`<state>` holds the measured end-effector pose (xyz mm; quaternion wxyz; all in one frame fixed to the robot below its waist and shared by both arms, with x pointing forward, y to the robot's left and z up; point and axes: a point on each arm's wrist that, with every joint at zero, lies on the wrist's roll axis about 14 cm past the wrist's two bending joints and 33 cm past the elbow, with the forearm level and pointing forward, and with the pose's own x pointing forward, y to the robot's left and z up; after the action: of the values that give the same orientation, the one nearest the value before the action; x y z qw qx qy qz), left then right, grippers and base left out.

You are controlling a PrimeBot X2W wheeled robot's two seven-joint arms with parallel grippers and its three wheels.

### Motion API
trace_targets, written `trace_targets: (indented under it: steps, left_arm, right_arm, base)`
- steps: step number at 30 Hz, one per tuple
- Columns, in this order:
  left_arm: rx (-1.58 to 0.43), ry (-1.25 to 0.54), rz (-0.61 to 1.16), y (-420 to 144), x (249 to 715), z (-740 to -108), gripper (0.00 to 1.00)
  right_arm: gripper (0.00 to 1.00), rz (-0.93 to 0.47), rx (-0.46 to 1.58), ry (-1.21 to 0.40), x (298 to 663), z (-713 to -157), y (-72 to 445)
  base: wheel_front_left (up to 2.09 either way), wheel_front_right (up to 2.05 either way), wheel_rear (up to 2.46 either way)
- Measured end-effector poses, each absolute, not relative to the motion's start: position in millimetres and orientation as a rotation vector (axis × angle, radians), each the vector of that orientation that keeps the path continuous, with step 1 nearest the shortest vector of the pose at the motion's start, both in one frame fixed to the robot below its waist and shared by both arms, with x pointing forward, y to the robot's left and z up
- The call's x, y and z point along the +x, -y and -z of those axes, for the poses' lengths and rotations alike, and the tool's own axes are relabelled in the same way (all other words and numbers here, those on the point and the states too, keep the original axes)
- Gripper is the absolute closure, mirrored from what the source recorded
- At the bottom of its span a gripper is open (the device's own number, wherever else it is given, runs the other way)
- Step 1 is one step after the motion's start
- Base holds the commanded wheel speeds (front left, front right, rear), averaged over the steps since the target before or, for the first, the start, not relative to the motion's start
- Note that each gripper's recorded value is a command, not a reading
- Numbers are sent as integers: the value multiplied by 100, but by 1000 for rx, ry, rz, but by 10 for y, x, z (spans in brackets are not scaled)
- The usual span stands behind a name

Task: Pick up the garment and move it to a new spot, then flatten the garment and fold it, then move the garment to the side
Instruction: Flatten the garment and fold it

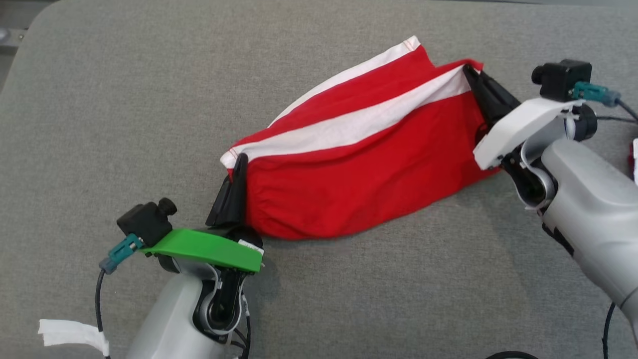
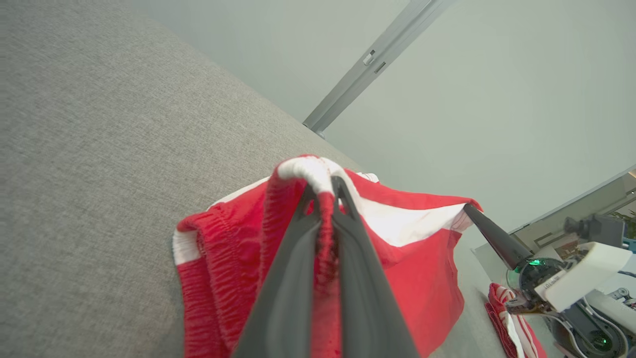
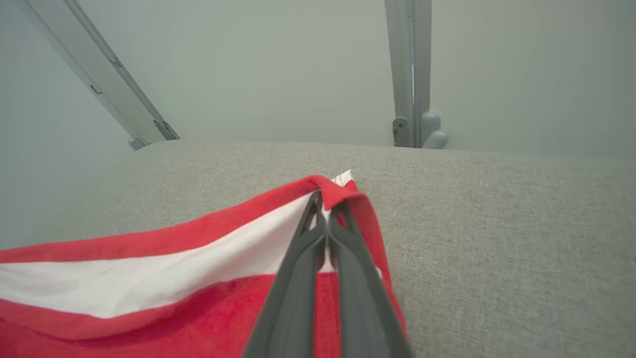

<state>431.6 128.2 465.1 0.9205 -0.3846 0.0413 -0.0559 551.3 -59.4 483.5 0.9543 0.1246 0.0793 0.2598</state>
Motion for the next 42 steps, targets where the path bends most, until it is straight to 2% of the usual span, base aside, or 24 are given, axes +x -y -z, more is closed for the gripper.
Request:
trace_targets:
  steps: [10,22,23,24,25,26,27,36,39,42]
  left_arm:
    - [-794,-71,60,-1458,4672,-4561,100]
    - [-802,-136,8,-1555,4713,-4254,100]
    - [-799,-137,10,-1554,4725,-4247,95]
    - [-796,-140,11,-1551,4733,-4238,63]
    - [-790,-143,13,-1547,4740,-4226,13]
    - [-782,-144,14,-1550,4748,-4221,0]
    - [-780,-143,15,-1547,4756,-4221,0]
    - [-641,-140,-9,-1704,4731,-4190,0]
    - [-557,-138,-1,-1738,4659,-4211,0]
    - [-553,-131,-42,-1848,4551,-4215,0]
  right_arm:
    - [100,-552,184,-163,6175,-4710,335]
    - [100,-558,146,-263,6375,-4182,131]
    - [100,-558,141,-270,6374,-4147,127]
    - [100,-558,141,-274,6373,-4124,119]
    - [100,-560,143,-276,6372,-4112,103]
    - [53,-560,152,-277,6372,-4112,85]
    - [0,-563,157,-278,6362,-4110,66]
    - [0,-521,160,-199,6412,-4421,274]
    - [0,-512,196,-220,6235,-4356,295]
    - [0,-522,204,-243,6019,-4288,280]
  base:
    - [0,0,0]
    - [0,0,0]
    - [0,0,0]
    - [0,0,0]
    - [0,0,0]
    - [0,0,0]
    - [0,0,0]
    - [0,0,0]
    - [0,0,0]
    - [0,0,0]
